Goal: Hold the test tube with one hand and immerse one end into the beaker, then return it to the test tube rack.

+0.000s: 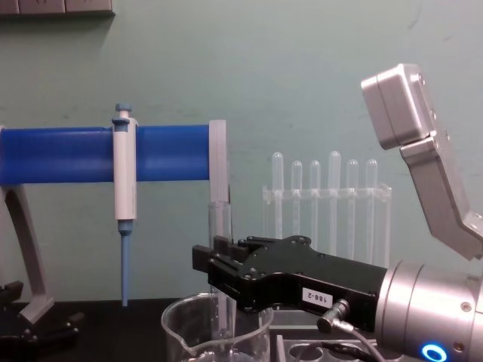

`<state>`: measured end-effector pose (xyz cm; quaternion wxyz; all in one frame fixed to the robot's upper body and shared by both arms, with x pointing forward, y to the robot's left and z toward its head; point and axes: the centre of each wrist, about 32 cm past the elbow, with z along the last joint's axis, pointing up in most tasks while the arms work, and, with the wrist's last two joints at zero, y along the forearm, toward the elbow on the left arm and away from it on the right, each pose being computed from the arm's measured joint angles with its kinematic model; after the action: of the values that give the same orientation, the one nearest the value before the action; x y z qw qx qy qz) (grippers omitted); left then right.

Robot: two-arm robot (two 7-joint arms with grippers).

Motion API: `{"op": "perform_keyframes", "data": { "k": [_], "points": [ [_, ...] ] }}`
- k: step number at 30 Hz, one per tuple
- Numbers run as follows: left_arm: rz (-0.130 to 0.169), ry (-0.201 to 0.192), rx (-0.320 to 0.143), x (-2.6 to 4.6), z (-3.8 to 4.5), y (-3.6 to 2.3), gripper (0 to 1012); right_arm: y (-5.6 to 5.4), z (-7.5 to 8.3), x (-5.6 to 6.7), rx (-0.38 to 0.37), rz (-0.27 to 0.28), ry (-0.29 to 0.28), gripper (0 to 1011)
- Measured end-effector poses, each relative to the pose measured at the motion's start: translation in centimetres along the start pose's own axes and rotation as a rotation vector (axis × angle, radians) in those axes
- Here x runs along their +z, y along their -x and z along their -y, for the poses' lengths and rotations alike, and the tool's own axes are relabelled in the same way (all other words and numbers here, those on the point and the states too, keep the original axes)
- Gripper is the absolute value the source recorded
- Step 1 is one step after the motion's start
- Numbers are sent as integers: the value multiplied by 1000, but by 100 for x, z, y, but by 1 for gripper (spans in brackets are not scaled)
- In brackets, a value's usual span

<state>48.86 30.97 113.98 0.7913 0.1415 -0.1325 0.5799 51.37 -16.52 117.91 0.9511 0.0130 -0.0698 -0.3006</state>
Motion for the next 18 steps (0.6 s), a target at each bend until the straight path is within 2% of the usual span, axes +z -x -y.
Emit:
{"op": "perform_keyframes", "data": {
  "k": [18],
  "points": [
    [0,0,0,0,0,0,1000,-5,-3,1,1,-1,1,236]
  ]
}}
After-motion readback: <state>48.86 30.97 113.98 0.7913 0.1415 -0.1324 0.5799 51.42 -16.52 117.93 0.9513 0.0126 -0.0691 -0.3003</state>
